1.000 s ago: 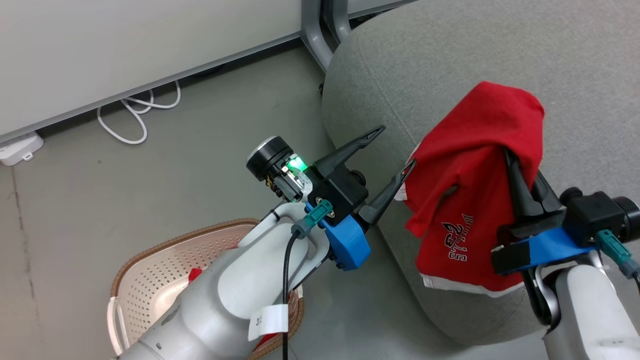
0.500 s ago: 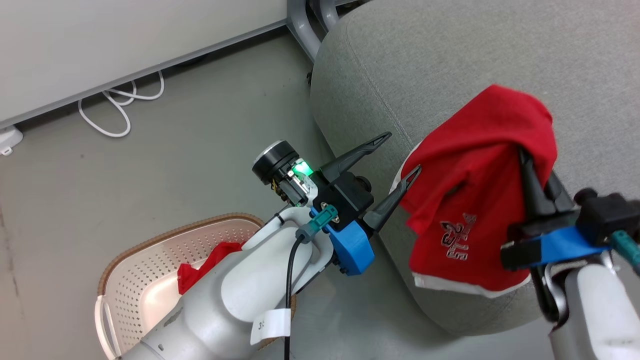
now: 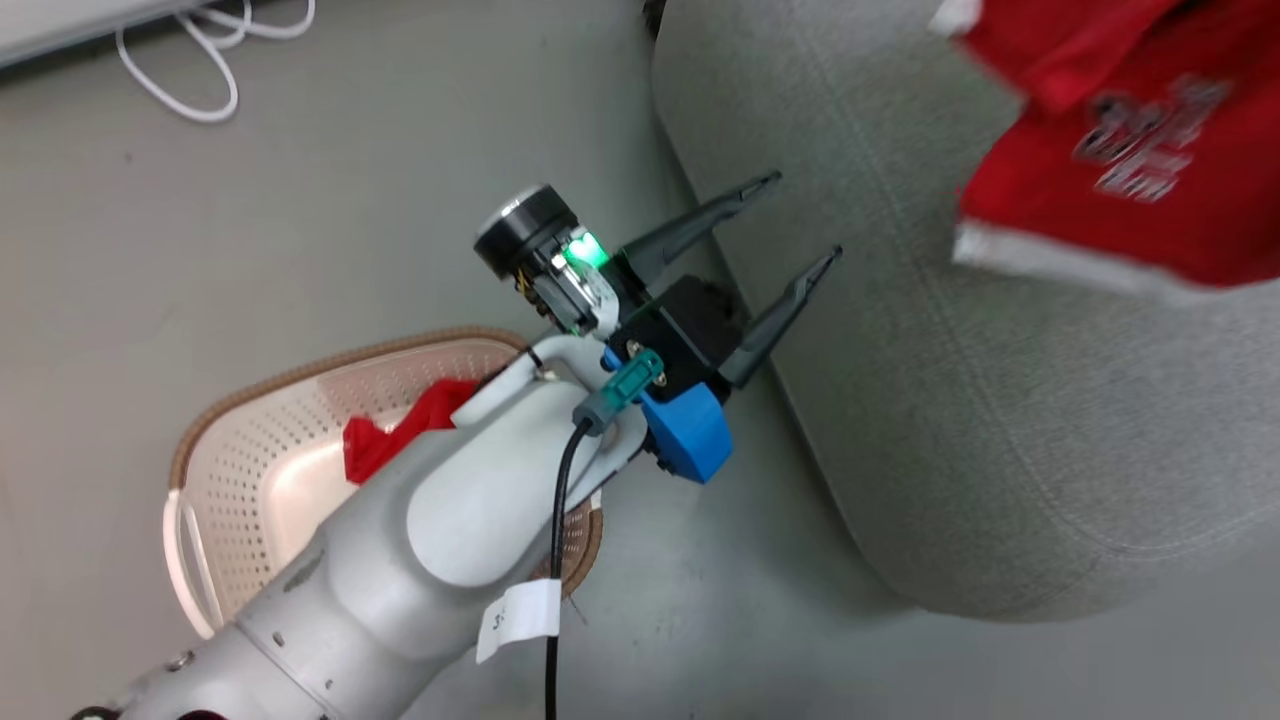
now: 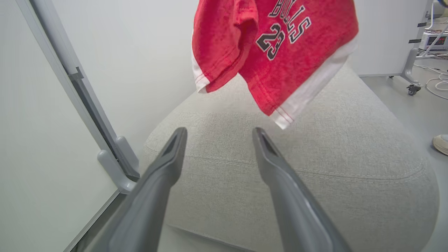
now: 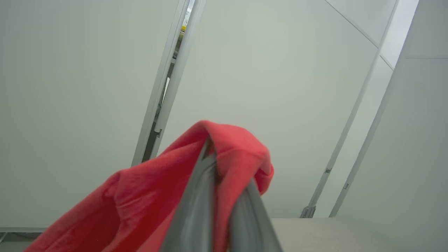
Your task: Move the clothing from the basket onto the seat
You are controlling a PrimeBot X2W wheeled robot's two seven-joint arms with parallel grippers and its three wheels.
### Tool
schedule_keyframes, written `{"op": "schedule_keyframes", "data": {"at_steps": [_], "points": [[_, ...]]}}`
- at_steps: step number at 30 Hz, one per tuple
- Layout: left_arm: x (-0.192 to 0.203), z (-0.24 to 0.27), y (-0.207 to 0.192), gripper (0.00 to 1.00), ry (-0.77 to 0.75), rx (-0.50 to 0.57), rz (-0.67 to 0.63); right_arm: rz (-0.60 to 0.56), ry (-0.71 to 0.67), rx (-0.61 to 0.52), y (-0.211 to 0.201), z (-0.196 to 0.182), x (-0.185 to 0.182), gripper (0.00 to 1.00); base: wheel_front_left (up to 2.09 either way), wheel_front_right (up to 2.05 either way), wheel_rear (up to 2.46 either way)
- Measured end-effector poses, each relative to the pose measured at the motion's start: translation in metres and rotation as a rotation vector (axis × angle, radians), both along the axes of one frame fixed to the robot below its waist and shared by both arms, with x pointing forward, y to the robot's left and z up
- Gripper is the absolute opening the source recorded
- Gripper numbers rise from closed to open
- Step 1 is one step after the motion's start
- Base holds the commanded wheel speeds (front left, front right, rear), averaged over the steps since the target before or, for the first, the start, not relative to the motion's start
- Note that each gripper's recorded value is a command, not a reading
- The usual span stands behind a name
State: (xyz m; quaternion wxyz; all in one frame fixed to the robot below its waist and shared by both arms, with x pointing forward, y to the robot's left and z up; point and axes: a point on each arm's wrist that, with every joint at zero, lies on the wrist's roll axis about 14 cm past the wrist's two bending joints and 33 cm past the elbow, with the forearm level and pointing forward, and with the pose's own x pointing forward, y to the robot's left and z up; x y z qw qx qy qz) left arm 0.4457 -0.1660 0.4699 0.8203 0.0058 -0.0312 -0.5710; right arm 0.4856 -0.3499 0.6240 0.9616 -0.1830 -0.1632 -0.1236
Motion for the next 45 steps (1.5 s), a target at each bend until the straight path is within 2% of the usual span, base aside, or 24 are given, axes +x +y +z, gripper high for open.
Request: {"op": "schedule_keyframes", "data": {"at_steps": [5,8,13,17,27,30,31,32,33,36,45], "points": [[0.025,-0.021,0.009,1.0,0.006,0.004,0.024,-0.111,-0.086,-0.039,-0.046,0.027,0.022,0.0,0.0,0.0,0.0],[0.04,-0.035,0.015,1.0,0.012,0.008,0.041,-0.171,-0.074,-0.047,-0.07,0.019,0.033,0.0,0.0,0.0,0.0],[0.055,-0.061,0.024,1.0,0.04,0.014,0.066,-0.244,0.025,-0.038,-0.1,-0.025,0.05,0.0,0.0,0.0,0.0],[0.062,-0.081,0.03,1.0,0.066,0.02,0.083,-0.271,0.147,-0.003,-0.11,-0.078,0.06,0.0,0.0,0.0,0.0],[0.062,-0.101,0.036,1.0,0.099,0.035,0.09,-0.296,0.361,0.128,-0.104,-0.18,0.056,0.0,0.0,0.0,0.0],[0.062,-0.1,0.037,1.0,0.095,0.038,0.093,-0.305,0.389,0.157,-0.102,-0.192,0.049,0.0,0.0,0.0,0.0],[0.063,-0.1,0.038,1.0,0.094,0.039,0.094,-0.307,0.389,0.16,-0.103,-0.192,0.047,0.07,0.0,0.0,0.0],[0.063,-0.099,0.038,1.0,0.093,0.04,0.095,-0.31,0.386,0.163,-0.103,-0.192,0.045,0.46,0.0,0.0,0.0],[0.063,-0.097,0.038,1.0,0.09,0.038,0.097,-0.314,0.386,0.164,-0.104,-0.191,0.042,1.0,0.0,0.0,0.0],[0.063,-0.09,0.038,1.0,0.08,0.036,0.103,-0.319,0.382,0.173,-0.103,-0.188,0.031,1.0,0.0,0.0,0.0],[0.049,-0.056,0.044,1.0,0.093,0.001,0.167,-0.297,0.318,0.132,-0.089,-0.149,-0.015,1.0,0.0,0.0,0.0]]}}
